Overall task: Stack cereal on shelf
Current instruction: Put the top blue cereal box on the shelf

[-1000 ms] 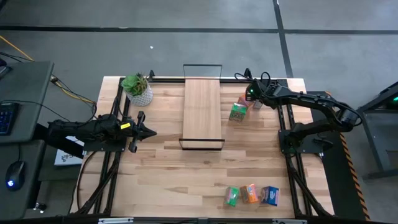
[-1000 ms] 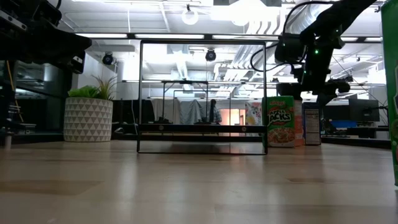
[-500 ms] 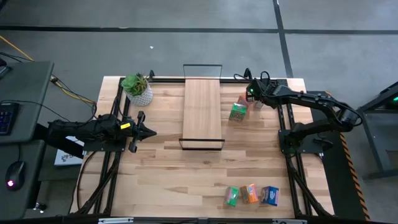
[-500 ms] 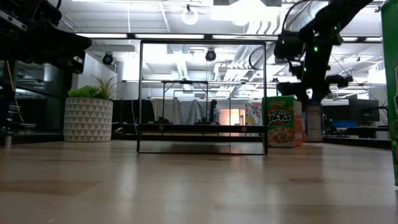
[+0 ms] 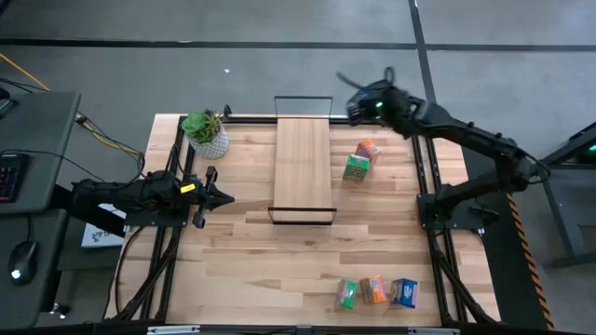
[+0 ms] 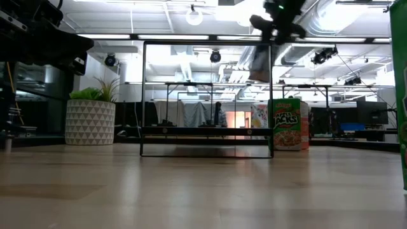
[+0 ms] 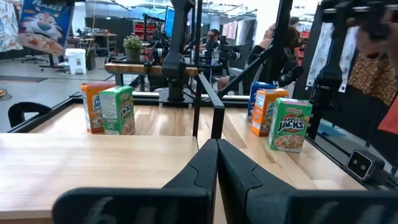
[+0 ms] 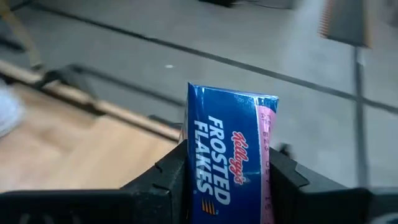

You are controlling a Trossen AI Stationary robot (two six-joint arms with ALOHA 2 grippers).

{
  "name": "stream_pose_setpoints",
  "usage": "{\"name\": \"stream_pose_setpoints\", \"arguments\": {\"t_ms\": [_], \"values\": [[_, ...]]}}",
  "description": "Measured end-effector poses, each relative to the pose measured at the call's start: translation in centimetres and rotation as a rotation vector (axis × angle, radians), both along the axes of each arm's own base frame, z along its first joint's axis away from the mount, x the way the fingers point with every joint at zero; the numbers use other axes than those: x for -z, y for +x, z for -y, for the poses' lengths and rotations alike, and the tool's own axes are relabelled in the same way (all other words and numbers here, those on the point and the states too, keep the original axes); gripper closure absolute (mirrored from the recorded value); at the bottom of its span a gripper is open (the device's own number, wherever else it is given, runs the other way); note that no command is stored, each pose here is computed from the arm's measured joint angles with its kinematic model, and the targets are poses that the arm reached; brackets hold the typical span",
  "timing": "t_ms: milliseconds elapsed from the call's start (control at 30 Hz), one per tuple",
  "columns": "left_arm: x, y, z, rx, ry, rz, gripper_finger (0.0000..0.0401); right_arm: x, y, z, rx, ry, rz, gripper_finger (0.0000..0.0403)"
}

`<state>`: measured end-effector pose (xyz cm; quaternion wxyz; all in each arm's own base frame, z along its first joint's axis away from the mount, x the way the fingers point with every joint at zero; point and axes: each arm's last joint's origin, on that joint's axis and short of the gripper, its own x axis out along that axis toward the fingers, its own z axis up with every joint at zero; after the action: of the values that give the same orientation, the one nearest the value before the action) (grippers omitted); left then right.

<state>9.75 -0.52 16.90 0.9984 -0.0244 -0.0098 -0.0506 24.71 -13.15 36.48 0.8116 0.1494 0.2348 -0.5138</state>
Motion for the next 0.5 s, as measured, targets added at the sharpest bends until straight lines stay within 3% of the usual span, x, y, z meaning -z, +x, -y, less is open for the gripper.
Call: {"name": "stream_pose_setpoints", "arguments": {"t_ms": [133, 267, 500], "values": [[0.0, 0.0, 0.0, 0.000, 0.000, 0.001, 0.0398, 1.2, 4.7, -1.9, -0.094, -0.002, -0.058, 0.0269], [0.0, 0.0, 0.0, 0.000, 0.000, 0.001, 0.0398, 2.8, 8.3, -2.7, -0.103, -0.022, -0.119, 0.0269], [0.0, 0.0, 0.0, 0.000, 0.000, 0.001, 0.0398, 6.3, 10.7, -0.5, -0.019, 0.034, -0.166, 0.0269]]}}
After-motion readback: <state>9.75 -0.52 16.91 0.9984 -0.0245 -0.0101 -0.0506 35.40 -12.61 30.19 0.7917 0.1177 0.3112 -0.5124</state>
